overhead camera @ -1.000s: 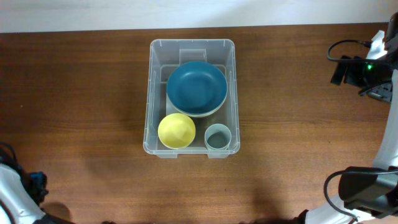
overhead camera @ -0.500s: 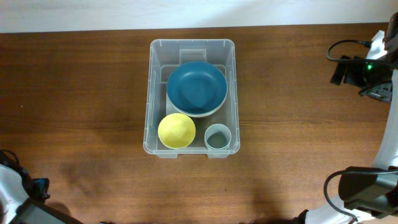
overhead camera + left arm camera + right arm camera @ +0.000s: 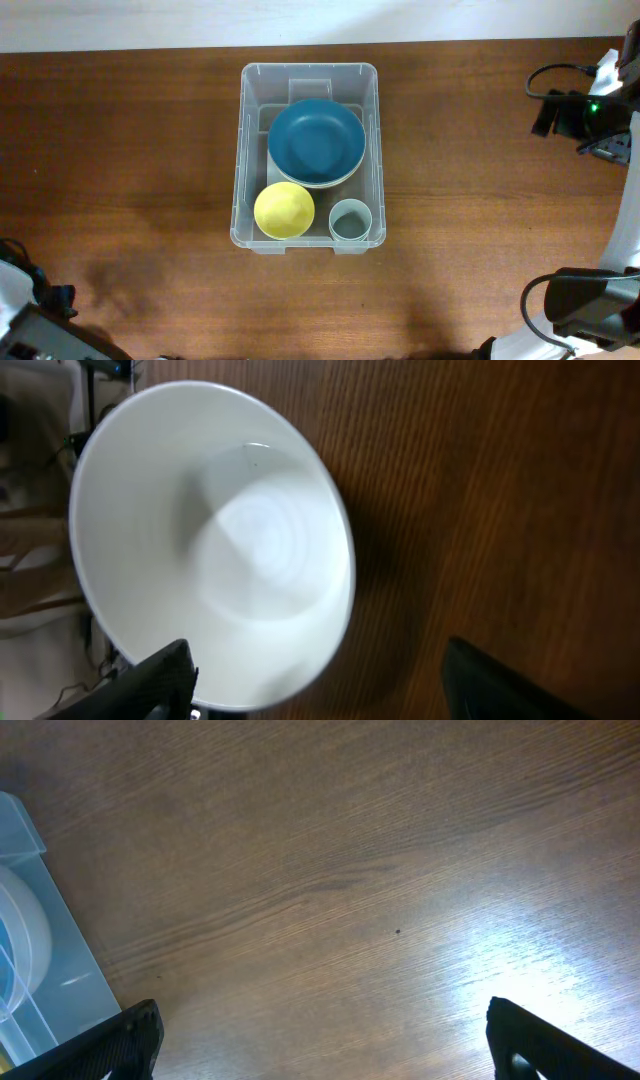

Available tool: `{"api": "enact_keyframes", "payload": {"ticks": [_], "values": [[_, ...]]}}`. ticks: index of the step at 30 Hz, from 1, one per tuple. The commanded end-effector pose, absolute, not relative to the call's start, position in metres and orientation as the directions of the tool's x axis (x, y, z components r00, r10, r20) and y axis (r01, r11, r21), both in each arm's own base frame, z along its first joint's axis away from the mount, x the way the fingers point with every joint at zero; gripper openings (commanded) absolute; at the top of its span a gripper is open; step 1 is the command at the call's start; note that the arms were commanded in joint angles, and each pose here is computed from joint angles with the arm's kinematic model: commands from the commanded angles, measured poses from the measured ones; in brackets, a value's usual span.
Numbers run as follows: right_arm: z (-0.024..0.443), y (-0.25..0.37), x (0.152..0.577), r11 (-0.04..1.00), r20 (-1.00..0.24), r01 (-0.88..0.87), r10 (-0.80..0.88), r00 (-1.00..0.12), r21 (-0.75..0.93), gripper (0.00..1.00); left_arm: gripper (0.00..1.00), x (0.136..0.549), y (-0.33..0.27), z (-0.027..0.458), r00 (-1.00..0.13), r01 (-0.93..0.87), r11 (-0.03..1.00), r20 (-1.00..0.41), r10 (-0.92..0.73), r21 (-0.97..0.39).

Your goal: Pack container

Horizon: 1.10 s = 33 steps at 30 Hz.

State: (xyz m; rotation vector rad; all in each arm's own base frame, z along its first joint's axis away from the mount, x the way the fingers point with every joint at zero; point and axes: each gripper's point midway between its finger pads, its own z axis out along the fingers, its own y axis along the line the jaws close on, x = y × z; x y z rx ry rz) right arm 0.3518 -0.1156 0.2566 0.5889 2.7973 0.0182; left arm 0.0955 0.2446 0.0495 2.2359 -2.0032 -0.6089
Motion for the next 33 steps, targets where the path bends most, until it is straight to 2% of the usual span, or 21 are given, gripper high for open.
{"api": "enact_keyframes", "payload": {"ticks": [1, 3, 6, 10, 14, 15, 21, 26, 29, 33], "values": [[0.267, -0.115, 0.347, 0.917, -0.299, 0.393, 0.394, -0.869, 0.067, 0.99, 0.80, 0.085, 0.242, 0.035, 0.061, -0.919, -0.135, -0.205, -0.977, 0.370], [0.267, -0.115, 0.347, 0.917, -0.299, 0.393, 0.394, -0.869, 0.067, 0.99, 0.79, 0.086, 0.243, 0.029, 0.061, -0.917, -0.131, -0.193, -0.979, 0.376], [0.267, -0.115, 0.347, 0.917, -0.299, 0.393, 0.394, -0.869, 0.067, 0.99, 0.68, 0.089, 0.243, 0.023, 0.065, -0.922, -0.129, -0.181, -0.981, 0.366], [0.267, -0.115, 0.347, 0.917, -0.299, 0.393, 0.394, -0.869, 0.067, 0.99, 0.30, 0.095, 0.246, 0.020, 0.072, -0.931, -0.134, -0.188, -0.980, 0.338], [0.267, -0.115, 0.347, 0.917, -0.299, 0.393, 0.394, -0.869, 0.067, 0.99, 0.04, 0.100, 0.246, 0.018, 0.079, -0.940, -0.134, -0.182, -0.980, 0.312], [0.267, -0.115, 0.347, 0.917, -0.299, 0.393, 0.394, -0.869, 0.067, 0.99, 0.01, 0.101, 0.246, 0.018, 0.081, -0.942, -0.134, -0.178, -0.981, 0.308], [0.267, -0.115, 0.347, 0.917, -0.299, 0.393, 0.394, -0.869, 0.067, 0.99, 0.01, 0.116, 0.238, 0.015, 0.085, -0.966, -0.111, -0.118, -0.989, 0.235], [0.267, -0.115, 0.347, 0.917, -0.299, 0.394, 0.395, -0.869, 0.067, 0.99, 0.01, 0.153, 0.234, 0.029, 0.053, -0.996, -0.056, -0.037, -0.998, 0.063], [0.267, -0.115, 0.347, 0.917, -0.299, 0.394, 0.395, -0.869, 0.067, 0.99, 0.01, 0.176, 0.237, 0.055, 0.010, -1.000, -0.009, -0.064, -0.998, -0.012], [0.267, -0.115, 0.347, 0.917, -0.299, 0.394, 0.395, -0.869, 0.067, 0.99, 0.00, 0.217, 0.235, 0.109, -0.117, -0.985, 0.137, -0.180, -0.977, -0.105]]}}
